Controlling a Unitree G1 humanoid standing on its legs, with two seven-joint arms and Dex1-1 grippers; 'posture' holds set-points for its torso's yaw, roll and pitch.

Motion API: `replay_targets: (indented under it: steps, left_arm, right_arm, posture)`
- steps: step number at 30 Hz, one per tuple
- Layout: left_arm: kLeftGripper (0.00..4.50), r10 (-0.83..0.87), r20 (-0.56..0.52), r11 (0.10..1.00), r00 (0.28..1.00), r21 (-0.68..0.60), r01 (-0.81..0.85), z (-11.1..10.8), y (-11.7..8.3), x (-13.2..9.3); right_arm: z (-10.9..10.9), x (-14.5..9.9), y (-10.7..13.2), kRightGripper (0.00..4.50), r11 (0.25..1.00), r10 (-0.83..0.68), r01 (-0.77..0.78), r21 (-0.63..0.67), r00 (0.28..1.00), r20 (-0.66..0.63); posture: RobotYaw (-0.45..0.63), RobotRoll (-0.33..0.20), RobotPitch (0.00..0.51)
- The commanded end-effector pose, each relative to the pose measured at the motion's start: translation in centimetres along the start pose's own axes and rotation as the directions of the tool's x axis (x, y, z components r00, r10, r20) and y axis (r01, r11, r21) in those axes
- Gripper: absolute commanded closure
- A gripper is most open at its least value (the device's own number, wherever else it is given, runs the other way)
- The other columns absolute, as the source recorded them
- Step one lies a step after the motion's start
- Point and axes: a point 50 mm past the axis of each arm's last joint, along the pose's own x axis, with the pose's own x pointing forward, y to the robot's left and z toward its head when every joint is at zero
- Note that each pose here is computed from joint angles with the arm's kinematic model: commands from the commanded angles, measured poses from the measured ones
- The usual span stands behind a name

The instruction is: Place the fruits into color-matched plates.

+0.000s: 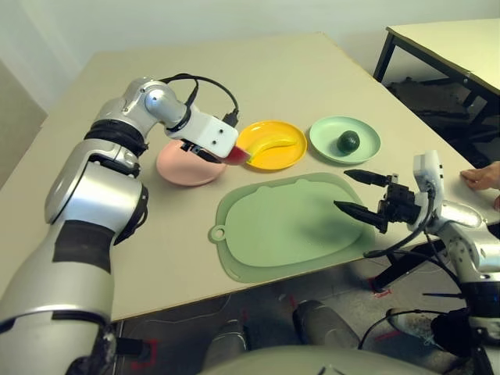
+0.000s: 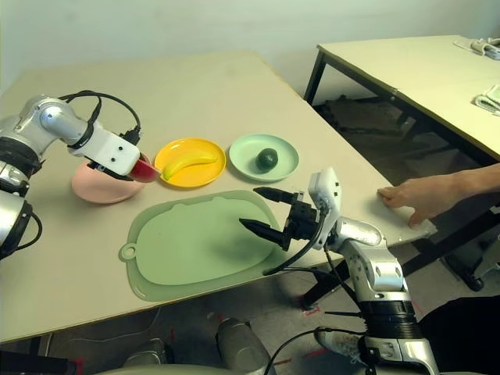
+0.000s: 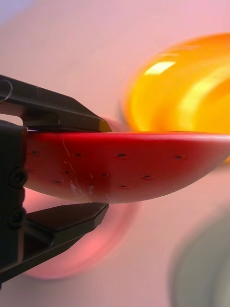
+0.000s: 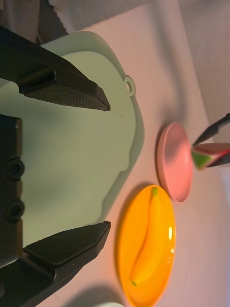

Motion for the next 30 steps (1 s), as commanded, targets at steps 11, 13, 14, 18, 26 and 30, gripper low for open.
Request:
replay_targets:
  steps: [11, 13, 14, 18, 26, 30]
  left_arm:
    - [1.94, 0.076, -0.250, 0.981, 0.965, -0.157, -0.118, -3.7, -3.9, 2.9]
    - [1.25, 0.070, -0.252, 0.980, 0.965, -0.161, -0.113, -3.7, -4.3, 3.2]
    - [0.92, 0.069, -0.252, 0.980, 0.965, -0.162, -0.112, -3.7, -4.4, 3.3]
    - [0.02, 0.075, -0.237, 0.979, 0.968, -0.168, -0.117, -3.7, -4.6, 3.4]
    - [0.02, 0.159, -0.203, 0.962, 0.966, -0.190, -0.198, -4.2, -3.7, 1.4]
    - [0.02, 0.331, -0.045, 0.846, 0.943, -0.429, -0.317, -4.0, -2.1, -0.6]
  right_arm:
    - [0.6, 0.2, 0.8, 0.00, 1.000, -0.001, 0.001, -0.009, 1.000, -0.003]
    - [0.6, 0.0, 0.9, 0.00, 1.000, 0.000, -0.001, -0.008, 1.000, -0.014]
    - [0.5, 0.0, 0.9, 0.00, 1.000, 0.002, -0.002, -0.007, 1.000, -0.018]
    - [0.3, -0.2, 0.9, 0.00, 1.000, 0.002, -0.002, -0.007, 0.999, -0.033]
    - [0.8, 0.1, -0.3, 0.00, 0.999, -0.045, 0.045, -0.025, 0.999, 0.003]
    - [2.0, -0.1, -2.0, 0.00, 0.979, -0.194, 0.198, -0.041, 0.977, 0.092]
  posture:
    - [-0.32, 0.000, 0.026]
    - [-0.32, 0.000, 0.027]
    - [-0.32, 0.000, 0.027]
    - [-0.32, 0.000, 0.028]
    - [-0.27, 0.000, 0.031]
    - [-0.24, 0.000, 0.043]
